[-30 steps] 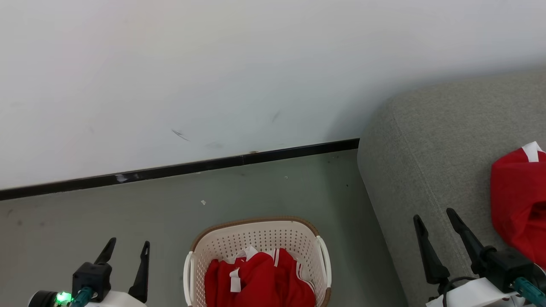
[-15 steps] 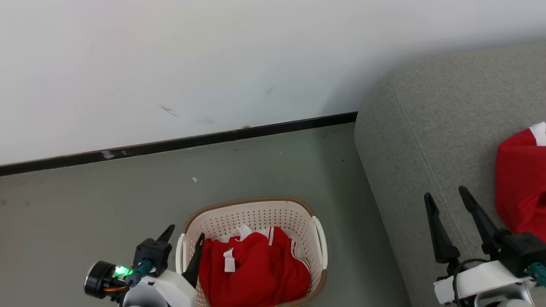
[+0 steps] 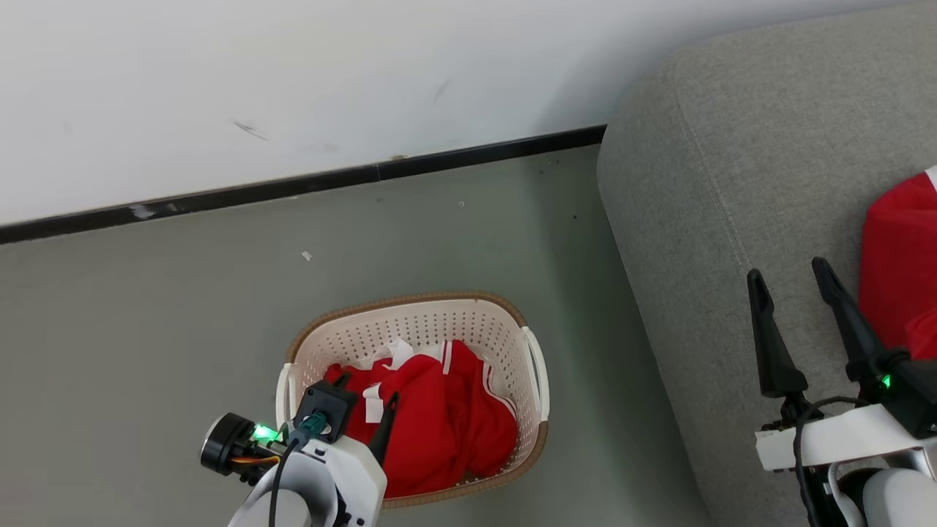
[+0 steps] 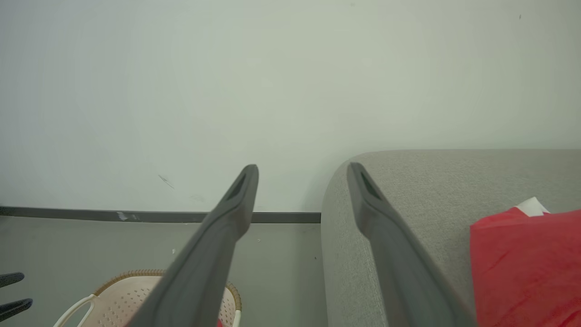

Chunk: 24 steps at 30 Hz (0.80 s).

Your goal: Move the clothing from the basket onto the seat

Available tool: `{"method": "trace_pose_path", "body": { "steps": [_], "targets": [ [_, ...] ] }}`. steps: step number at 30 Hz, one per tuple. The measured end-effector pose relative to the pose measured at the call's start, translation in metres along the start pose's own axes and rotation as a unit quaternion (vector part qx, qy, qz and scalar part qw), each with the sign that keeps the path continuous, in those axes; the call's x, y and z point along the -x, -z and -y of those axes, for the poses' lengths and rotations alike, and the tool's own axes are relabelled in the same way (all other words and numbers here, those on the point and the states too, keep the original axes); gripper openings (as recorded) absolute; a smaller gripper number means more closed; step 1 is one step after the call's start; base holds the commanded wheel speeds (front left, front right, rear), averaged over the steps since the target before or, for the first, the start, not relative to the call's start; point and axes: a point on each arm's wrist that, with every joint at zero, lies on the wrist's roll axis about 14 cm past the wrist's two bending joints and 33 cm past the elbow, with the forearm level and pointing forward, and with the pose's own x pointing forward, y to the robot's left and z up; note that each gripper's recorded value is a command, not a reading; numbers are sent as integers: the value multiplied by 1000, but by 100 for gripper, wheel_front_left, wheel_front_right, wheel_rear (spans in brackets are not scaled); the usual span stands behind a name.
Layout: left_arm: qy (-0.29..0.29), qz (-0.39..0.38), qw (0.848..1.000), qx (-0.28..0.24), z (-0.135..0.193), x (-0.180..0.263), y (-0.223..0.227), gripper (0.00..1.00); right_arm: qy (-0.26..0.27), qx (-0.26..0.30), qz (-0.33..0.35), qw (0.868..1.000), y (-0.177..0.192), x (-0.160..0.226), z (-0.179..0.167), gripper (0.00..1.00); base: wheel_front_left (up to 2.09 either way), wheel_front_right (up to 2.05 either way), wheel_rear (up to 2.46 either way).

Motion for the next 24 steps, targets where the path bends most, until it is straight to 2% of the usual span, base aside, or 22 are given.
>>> {"method": "trace_pose_path", "body": {
  "steps": [11, 24],
  "targets": [
    [41, -63, 997, 0, 20, -34, 39, 100, 1, 12, 16, 1000, 1, -31, 2, 100, 0, 0, 0],
    [70, -104, 992, -7, 25, -76, 74, 100, -5, 22, -3, 1000, 27, -56, -1, 100, 0, 0, 0]
  ]
}}
